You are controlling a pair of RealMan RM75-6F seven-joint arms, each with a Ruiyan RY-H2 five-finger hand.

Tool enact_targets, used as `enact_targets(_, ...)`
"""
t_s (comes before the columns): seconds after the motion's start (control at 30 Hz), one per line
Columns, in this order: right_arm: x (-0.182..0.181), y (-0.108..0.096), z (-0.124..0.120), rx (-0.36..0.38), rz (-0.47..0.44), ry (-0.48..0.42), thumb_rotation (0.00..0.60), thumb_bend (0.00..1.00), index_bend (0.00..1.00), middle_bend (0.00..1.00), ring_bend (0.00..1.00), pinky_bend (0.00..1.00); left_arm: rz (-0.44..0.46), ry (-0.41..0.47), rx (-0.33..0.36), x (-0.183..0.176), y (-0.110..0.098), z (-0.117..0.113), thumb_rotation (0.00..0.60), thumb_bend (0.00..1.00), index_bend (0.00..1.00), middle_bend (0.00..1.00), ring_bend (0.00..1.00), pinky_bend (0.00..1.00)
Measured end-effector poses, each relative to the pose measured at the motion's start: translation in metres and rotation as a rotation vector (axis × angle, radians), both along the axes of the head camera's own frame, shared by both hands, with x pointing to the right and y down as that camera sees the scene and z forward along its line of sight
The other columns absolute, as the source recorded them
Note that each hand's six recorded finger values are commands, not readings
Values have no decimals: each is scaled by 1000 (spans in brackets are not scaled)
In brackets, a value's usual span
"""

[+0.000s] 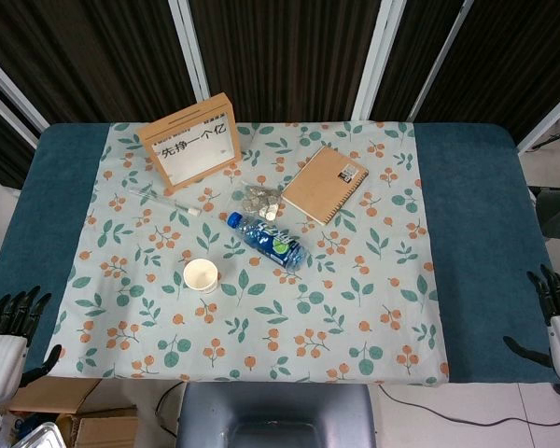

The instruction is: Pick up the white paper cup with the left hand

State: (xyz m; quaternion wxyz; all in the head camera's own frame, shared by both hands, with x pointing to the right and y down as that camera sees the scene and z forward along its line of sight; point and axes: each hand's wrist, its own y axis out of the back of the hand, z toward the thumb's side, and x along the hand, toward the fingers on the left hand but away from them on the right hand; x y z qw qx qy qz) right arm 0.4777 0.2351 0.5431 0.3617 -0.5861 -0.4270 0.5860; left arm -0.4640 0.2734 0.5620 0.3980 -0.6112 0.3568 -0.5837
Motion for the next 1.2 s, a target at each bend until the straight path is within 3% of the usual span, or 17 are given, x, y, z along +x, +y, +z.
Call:
enact_targets(0.5, 2, 0, 1, -7, 5, 7, 600, 95, 0, 0, 0, 0, 20, 7, 7, 5, -7, 2, 504, 338, 0, 0, 0, 0)
enact_targets(0.73, 3, -1, 2, -11, -1, 12, 600, 95, 0, 0, 0, 0, 110, 57, 9, 33, -37, -5, 506, 340, 0, 0, 0, 0)
enact_targets(0.83, 6, -2, 1, -5, 11, 12, 600, 95, 0, 0, 0, 0, 159, 86, 14, 54, -56, -9, 578, 337, 0, 0, 0, 0)
enact_targets(0.9, 8, -1, 0, -6, 15, 15, 600, 95, 0, 0, 0, 0, 189, 104, 8, 67, -65, -9, 595, 338, 0, 0, 0, 0)
enact_targets(1.2, 5, -2, 3, -16, 10, 15, 600, 95, 0, 0, 0, 0, 351, 157, -118, 142, -98, 16, 600, 338, 0, 0, 0, 0)
